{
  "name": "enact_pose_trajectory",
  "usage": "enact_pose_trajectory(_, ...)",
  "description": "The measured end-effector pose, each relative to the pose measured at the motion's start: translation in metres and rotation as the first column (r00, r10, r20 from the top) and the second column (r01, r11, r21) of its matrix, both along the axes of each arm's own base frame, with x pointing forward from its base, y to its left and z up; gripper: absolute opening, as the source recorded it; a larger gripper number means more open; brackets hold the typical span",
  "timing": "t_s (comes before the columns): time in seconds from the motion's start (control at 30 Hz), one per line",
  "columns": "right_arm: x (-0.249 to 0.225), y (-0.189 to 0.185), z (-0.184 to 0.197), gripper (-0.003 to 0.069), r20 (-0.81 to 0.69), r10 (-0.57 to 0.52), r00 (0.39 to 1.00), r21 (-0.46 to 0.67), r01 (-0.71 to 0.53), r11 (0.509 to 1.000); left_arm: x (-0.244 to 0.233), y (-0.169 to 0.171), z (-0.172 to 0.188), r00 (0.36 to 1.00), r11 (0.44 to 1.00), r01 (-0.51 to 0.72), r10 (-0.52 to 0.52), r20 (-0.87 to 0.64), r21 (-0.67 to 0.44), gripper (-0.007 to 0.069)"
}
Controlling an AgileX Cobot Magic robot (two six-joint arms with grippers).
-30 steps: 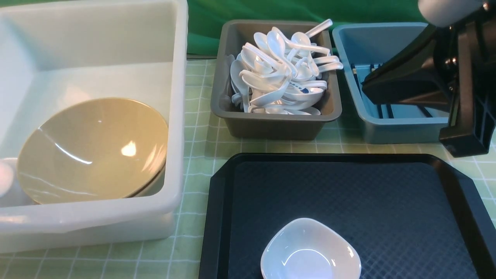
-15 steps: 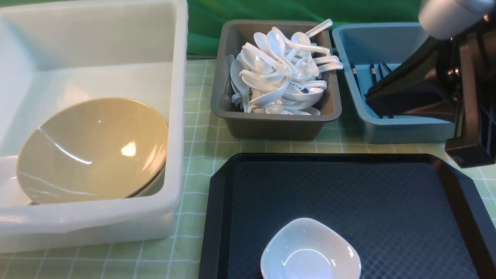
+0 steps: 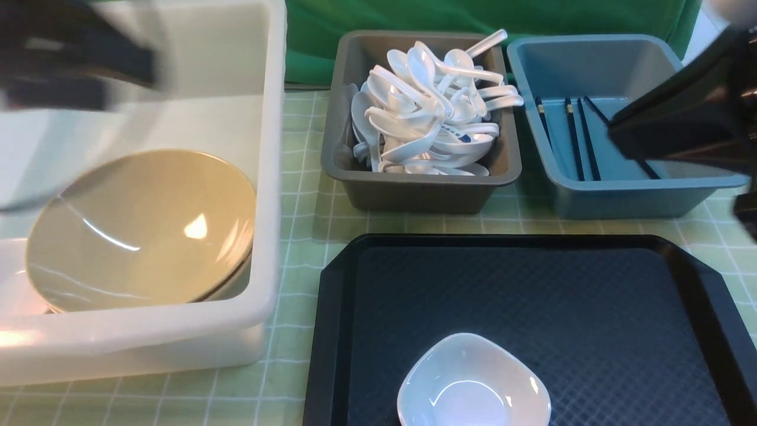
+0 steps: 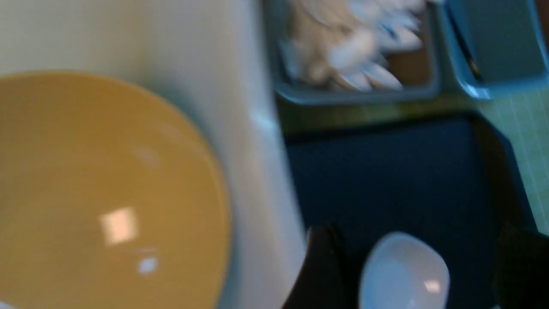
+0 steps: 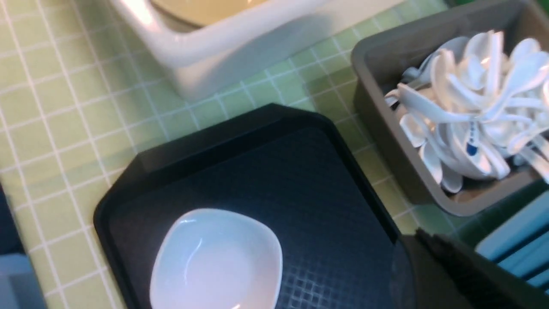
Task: On green table put chopsticks spoon bowls plates into blue grey white boxes.
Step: 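Grasp the small white bowl on the black tray by its rim with the left gripper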
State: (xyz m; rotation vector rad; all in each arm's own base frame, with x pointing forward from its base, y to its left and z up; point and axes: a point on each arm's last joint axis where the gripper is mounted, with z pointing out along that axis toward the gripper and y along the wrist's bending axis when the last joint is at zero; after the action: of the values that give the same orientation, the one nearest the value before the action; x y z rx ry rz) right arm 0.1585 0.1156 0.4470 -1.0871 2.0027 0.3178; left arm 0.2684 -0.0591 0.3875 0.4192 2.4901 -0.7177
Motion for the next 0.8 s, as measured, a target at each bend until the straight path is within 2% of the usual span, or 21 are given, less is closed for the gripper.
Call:
enact_pose_trajectory(0.1, -0.01, -0.006, 0.006, 0.0039, 0.004, -0.017, 1.0, 0.027, 0.017, 0.999, 0.001, -0.057, -0.026, 0.972, 0.973, 0.226, -0.223, -0.073, 0.04, 0.0451)
enact_pose_trajectory(0.13, -0.011, -0.007, 0.006, 0.0039, 0.004, -0.018, 1.0, 0.028, 0.018, 0.999, 0.0, -0.064, -0.028, 0.965, 0.966, 0.254, -0.25, -0.08, 0.049, 0.0451)
enact_pose_trajectory(0.17, -0.017, -0.01, 0.008, 0.0041, 0.004, -0.02, 1.0, 0.034, 0.02, 0.999, 0.004, -0.091, -0.05, 0.936, 0.936, 0.339, -0.325, -0.137, 0.091, 0.0451)
enact_pose_trajectory(0.3, -0.025, -0.015, 0.011, 0.0046, 0.001, -0.02, 1.0, 0.035, 0.02, 0.999, 0.009, -0.151, -0.116, 0.845, 0.837, 0.513, -0.453, -0.286, 0.191, 0.0451)
enact_pose_trajectory(0.43, -0.031, -0.018, 0.012, 0.0047, -0.001, -0.016, 1.0, 0.031, 0.016, 0.999, 0.011, -0.18, -0.165, 0.778, 0.772, 0.596, -0.486, -0.398, 0.223, 0.0451)
enact_pose_trajectory(0.67, -0.037, -0.021, 0.01, 0.0047, -0.03, -0.005, 1.0, 0.002, 0.005, 1.0, 0.02, -0.201, -0.221, 0.724, 0.753, 0.632, -0.487, -0.488, 0.186, 0.0447)
enact_pose_trajectory(0.77, -0.038, -0.022, 0.009, 0.0047, -0.038, -0.003, 0.999, -0.005, 0.003, 1.0, 0.022, -0.203, -0.226, 0.712, 0.749, 0.641, -0.501, -0.493, 0.165, 0.0402)
enact_pose_trajectory(0.8, -0.038, -0.022, 0.009, 0.0047, -0.038, -0.003, 0.999, -0.005, 0.003, 1.0, 0.022, -0.203, -0.227, 0.707, 0.745, 0.647, -0.506, -0.493, 0.164, 0.034)
